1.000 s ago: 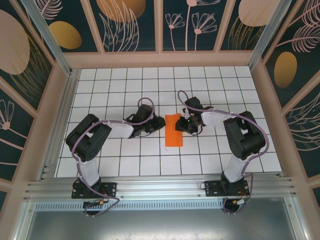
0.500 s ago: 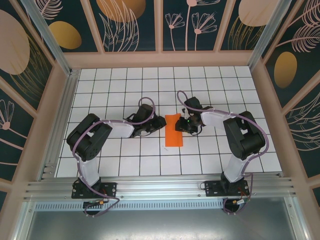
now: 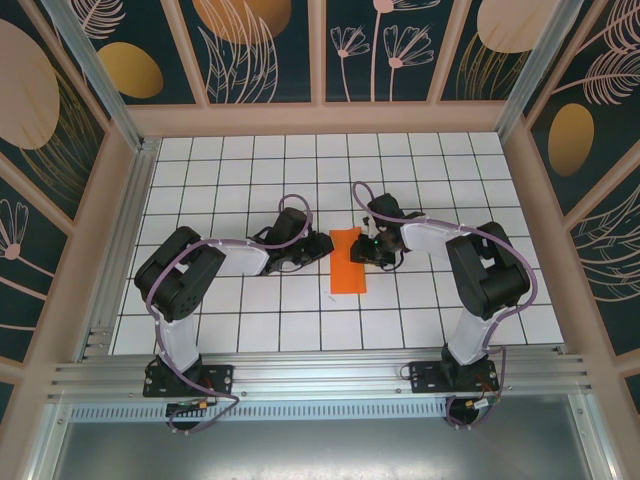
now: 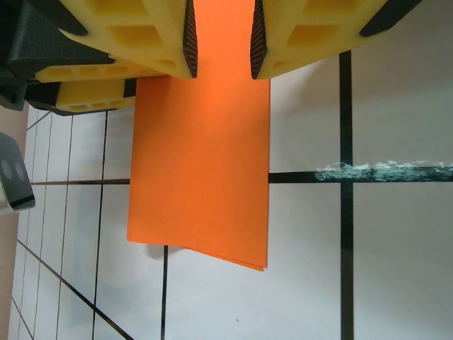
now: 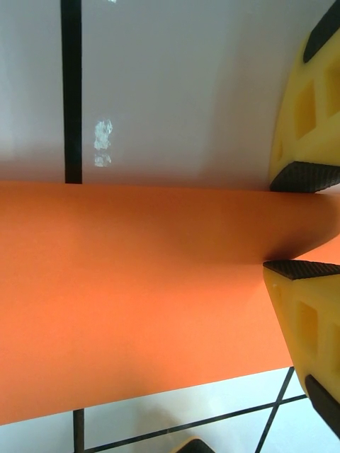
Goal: Fold a paper plane with a square sheet of paper (pick it up from the middle)
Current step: Hold the square sheet of paper at the center of the table.
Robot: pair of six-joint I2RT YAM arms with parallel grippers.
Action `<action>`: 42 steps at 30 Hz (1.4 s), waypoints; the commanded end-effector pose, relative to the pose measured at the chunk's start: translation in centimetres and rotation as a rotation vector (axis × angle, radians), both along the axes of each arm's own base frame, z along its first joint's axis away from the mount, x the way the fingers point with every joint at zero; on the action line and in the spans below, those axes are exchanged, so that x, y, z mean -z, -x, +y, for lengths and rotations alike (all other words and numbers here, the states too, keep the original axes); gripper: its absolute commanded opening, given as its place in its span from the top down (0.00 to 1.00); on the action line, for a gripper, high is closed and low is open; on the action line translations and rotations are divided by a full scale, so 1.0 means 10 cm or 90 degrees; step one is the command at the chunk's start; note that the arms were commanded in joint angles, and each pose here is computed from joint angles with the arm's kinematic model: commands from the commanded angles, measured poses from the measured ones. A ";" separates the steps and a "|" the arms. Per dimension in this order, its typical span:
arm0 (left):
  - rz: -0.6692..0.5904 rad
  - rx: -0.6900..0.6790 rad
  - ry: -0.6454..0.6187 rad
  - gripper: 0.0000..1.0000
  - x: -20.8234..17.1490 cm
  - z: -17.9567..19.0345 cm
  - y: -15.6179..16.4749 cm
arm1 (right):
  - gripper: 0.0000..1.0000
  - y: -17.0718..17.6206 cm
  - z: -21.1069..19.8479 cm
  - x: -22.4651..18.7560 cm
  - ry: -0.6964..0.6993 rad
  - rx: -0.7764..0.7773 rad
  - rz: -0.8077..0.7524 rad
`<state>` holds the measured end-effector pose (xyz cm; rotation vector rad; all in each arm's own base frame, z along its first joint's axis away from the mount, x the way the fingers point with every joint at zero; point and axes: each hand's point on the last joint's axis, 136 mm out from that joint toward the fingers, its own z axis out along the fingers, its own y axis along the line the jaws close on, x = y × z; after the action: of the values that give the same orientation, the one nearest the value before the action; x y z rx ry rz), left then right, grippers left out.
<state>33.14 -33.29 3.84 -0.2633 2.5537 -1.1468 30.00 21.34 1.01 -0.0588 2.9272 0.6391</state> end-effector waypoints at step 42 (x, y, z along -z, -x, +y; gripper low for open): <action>0.052 0.050 -0.068 0.88 0.35 -0.11 0.07 | 0.63 0.12 -0.16 0.56 0.085 0.012 0.047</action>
<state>33.06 -35.31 2.25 -0.1980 2.6336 -1.1619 30.00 21.33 0.84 -0.0392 2.9451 0.6307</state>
